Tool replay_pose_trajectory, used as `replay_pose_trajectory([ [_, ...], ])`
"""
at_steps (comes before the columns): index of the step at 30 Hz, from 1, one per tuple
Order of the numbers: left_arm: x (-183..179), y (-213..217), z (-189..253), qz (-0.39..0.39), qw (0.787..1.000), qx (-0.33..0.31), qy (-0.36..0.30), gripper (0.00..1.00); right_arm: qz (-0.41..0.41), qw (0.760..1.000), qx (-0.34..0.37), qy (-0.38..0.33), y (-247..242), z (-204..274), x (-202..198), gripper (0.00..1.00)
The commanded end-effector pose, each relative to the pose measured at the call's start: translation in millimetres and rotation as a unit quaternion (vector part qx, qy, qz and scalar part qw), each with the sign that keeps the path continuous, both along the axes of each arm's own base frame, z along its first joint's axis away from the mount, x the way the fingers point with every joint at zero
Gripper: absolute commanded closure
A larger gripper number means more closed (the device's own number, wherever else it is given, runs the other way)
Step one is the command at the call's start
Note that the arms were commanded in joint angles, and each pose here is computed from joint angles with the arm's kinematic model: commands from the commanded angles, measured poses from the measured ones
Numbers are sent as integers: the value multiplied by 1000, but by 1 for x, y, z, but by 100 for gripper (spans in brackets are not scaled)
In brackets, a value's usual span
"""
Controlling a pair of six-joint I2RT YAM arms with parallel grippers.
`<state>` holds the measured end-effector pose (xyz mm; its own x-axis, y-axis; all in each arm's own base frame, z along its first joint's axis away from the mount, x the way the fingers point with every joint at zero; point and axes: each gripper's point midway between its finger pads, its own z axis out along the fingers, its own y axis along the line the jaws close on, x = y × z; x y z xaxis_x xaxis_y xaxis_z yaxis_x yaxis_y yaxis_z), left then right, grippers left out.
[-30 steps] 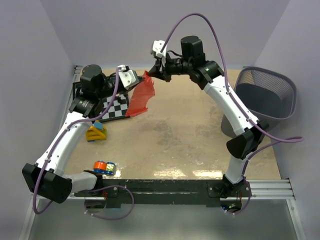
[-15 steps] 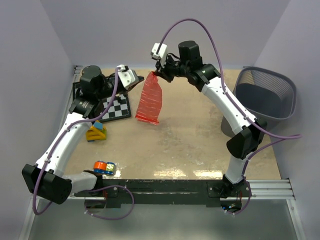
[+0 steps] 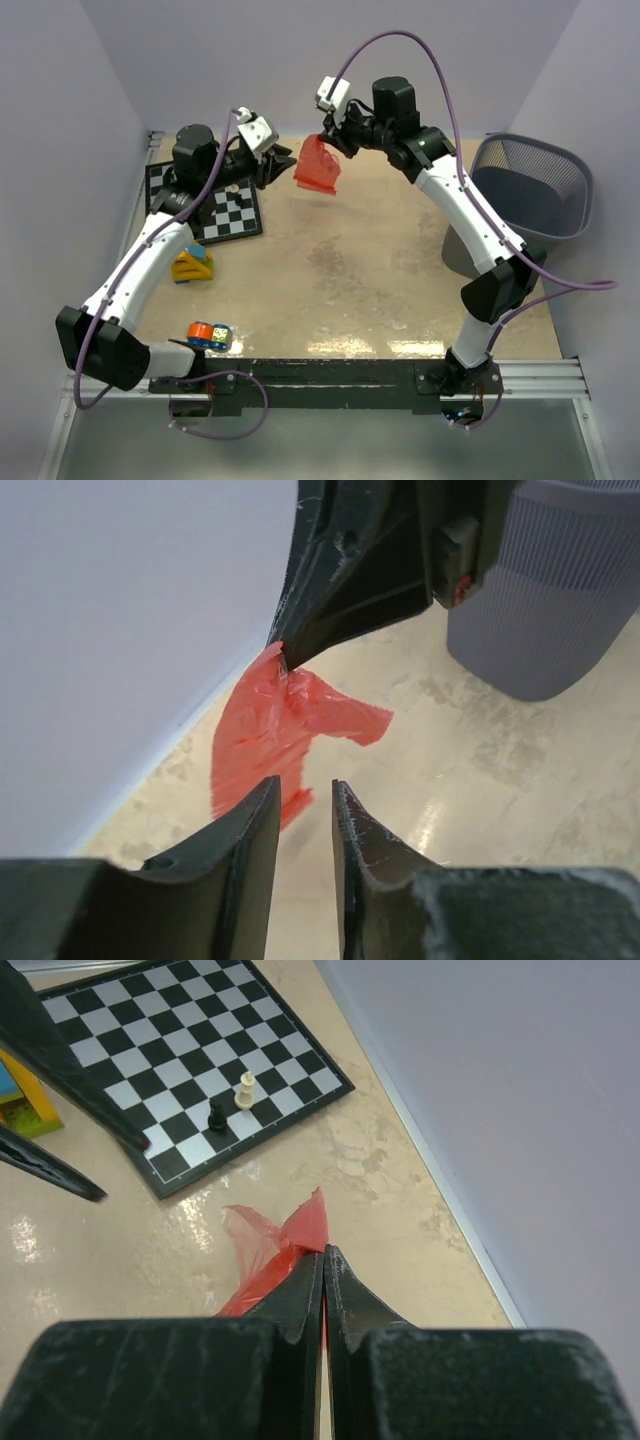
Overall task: Put the trash bags into the trash bin
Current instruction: Unfold the trash bag at the center of the board.
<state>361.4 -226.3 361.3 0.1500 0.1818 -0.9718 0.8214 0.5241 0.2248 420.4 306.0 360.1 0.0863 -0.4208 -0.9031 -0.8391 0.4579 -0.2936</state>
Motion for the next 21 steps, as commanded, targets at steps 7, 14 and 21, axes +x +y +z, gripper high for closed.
replay_pose_trajectory([
  [7, 17, -29, 35, -28, 980, -156, 123, 64, 6, 999, 31, -35, 6, 37, -9, 100],
  [14, 33, -34, 32, -22, 969, -183, 162, 64, 9, 999, 33, -34, 9, 37, -11, 100],
  [21, 43, -41, 15, -27, 964, -179, 193, 83, 6, 999, 37, -37, 11, 39, -11, 100],
])
